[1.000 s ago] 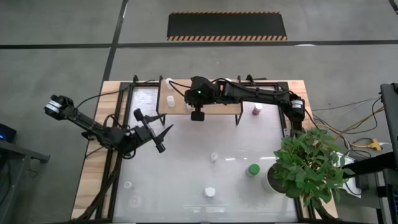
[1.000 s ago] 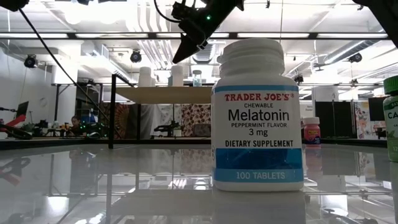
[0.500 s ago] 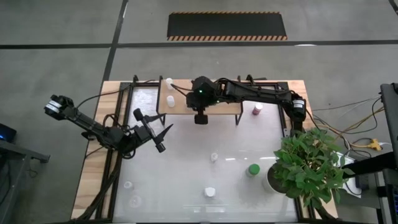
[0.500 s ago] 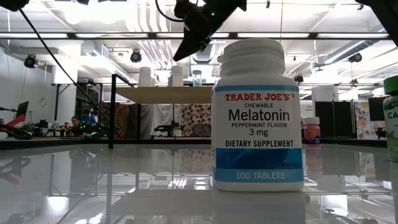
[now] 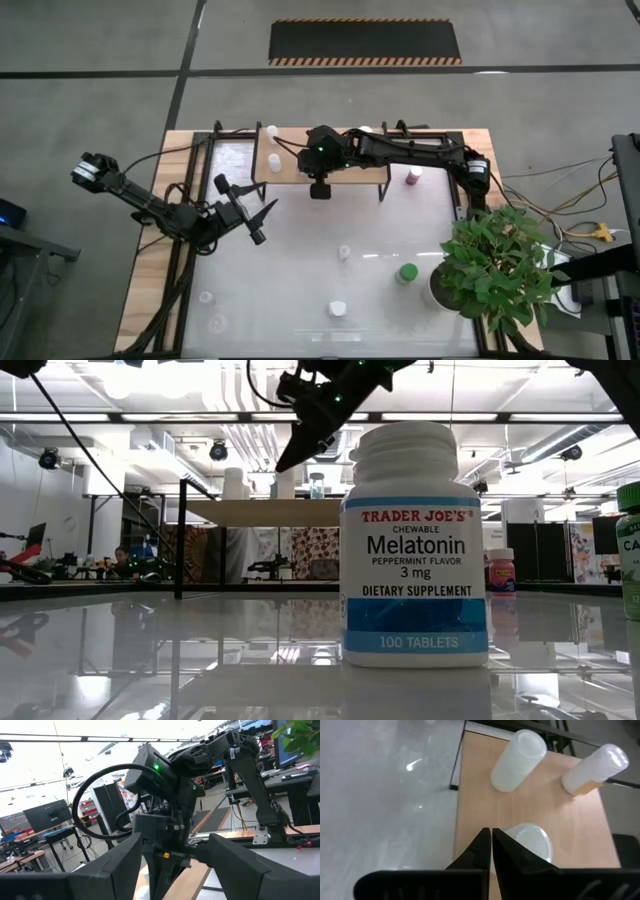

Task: Pick and place medicine bottles onto shelf by color
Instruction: Put the white pill bottle on the shelf, then put the white and blue pill bottle on the shelf

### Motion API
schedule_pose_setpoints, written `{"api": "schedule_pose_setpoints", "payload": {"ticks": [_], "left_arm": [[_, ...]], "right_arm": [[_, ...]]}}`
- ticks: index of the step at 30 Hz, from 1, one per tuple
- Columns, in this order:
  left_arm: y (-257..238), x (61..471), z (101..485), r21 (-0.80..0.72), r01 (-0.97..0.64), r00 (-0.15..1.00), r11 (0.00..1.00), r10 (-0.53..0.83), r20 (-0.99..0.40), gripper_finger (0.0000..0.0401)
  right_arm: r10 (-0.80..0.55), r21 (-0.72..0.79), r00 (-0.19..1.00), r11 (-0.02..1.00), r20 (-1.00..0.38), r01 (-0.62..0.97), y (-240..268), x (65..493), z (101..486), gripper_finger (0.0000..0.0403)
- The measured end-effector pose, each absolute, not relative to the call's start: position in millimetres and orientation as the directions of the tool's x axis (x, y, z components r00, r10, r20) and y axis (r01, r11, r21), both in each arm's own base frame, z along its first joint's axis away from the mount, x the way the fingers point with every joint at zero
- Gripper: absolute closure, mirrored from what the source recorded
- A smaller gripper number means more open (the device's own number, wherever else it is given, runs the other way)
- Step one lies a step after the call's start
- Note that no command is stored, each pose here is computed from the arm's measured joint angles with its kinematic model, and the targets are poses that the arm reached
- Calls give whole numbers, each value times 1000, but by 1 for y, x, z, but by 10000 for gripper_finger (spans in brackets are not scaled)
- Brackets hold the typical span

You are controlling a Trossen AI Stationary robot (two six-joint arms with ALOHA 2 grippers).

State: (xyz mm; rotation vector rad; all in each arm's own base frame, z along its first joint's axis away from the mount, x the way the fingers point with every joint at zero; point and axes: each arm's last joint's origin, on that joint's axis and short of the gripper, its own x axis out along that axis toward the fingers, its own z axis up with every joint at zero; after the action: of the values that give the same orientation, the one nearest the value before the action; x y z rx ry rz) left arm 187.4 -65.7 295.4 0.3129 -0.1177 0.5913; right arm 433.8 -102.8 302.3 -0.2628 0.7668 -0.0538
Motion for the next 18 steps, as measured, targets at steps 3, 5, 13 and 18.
{"api": "schedule_pose_setpoints", "payload": {"ticks": [3, 5, 13, 18], "left_arm": [[-66, 187, 295, 256, -565, 825, 785, 529, 198, 189], [-66, 187, 295, 255, -565, 825, 785, 529, 198, 189], [-66, 188, 296, 251, -566, 824, 786, 529, 200, 189], [-68, 190, 295, 192, -529, 844, 827, 489, 218, 189]], "right_arm": [[-173, -284, 718, 958, -675, -36, -104, 434, 302, 394], [-177, -286, 717, 958, -674, -32, -105, 434, 302, 394], [-146, -280, 738, 958, -658, -60, -104, 434, 307, 394], [37, -180, 764, 964, -644, -198, -76, 423, 327, 394]]}}
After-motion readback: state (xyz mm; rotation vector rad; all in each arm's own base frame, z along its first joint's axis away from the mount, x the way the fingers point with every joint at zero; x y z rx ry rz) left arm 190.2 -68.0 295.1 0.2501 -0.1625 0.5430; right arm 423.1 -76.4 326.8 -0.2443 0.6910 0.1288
